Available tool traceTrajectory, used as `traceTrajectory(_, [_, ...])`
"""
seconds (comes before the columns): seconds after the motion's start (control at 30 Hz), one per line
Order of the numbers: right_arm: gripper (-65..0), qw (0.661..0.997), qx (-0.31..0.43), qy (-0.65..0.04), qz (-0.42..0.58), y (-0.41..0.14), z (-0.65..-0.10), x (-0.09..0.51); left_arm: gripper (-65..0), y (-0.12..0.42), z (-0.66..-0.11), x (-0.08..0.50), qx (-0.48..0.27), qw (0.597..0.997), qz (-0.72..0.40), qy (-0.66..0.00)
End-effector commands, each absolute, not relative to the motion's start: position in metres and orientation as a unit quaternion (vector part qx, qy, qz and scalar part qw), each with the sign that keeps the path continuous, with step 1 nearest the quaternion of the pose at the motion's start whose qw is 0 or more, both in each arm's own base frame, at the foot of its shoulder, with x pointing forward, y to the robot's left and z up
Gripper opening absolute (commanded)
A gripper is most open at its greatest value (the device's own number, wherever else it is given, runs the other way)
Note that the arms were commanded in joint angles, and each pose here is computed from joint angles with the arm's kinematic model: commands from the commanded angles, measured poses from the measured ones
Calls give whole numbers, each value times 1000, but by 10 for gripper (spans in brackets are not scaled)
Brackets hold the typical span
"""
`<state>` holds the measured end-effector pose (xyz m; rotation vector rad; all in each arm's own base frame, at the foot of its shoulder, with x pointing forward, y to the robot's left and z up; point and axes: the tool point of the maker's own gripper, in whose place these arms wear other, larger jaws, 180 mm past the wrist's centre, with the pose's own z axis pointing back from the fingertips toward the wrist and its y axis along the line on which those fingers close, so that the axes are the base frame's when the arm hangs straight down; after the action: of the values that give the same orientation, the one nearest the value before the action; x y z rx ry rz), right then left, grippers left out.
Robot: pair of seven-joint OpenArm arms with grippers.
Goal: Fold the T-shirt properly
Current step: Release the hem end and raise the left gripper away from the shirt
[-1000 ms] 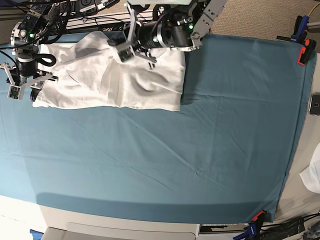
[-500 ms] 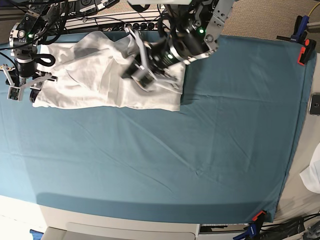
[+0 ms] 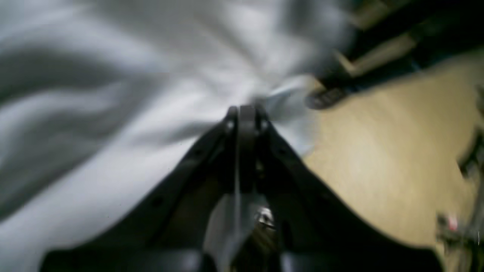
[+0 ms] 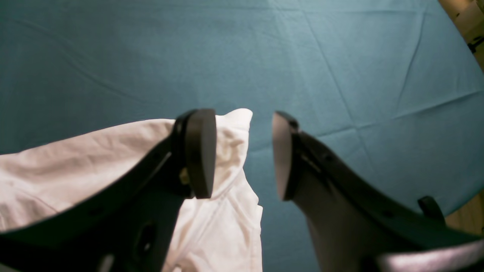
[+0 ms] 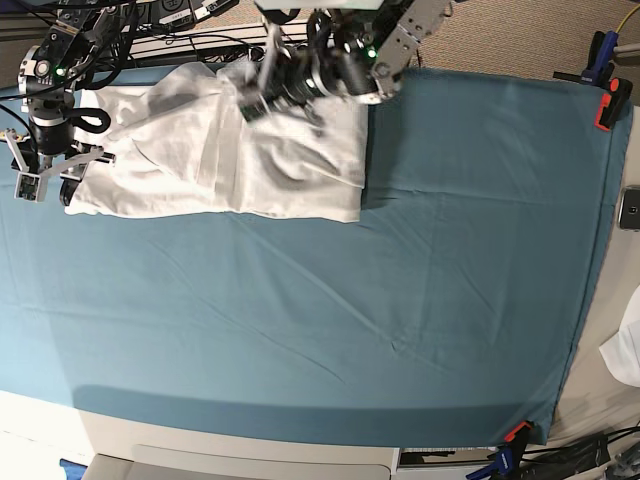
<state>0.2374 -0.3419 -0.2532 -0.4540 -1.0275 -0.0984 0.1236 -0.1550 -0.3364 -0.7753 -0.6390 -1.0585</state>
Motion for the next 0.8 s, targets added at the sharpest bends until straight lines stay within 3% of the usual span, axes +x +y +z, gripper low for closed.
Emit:
traceTrajectory(0.0, [-403,830,-224,-509,-38,-343,-238,242,-650,-168,-317,117,-390,718,-487,-309])
traceTrajectory(0.13, [-403,832,-224,-507,-38,-343,-239,242,-650,-179,-299,96,-438,669,-514,-309])
traceTrajectory(0.2, [-402,838,-226,-496,-20,-341,-242,241,-650,-179,-294,97,-439,665,-515,-316])
traceTrajectory(0.27, [-355,842,-233,-487,-1,-344,-241,242,-650,-177,-290,101,-437,664,-512,-325])
traceTrajectory(0.37, [-317,834,-277,-477,16,-366,-234,243,-650,-171,-289,113,-428,674,-499,-337])
traceTrajectory(0.5, [-317,835,-289,-467,-24,-410,-232,240,-643,-148,-289,158,-397,729,-420,-367])
traceTrajectory(0.63, [-317,850,-222,-470,-88,-439,-245,239,-643,-108,-288,216,-347,777,-329,-409])
traceTrajectory(0.77, [-317,881,-64,-451,-126,-434,-278,240,-643,-62,-292,254,-300,808,-266,-432])
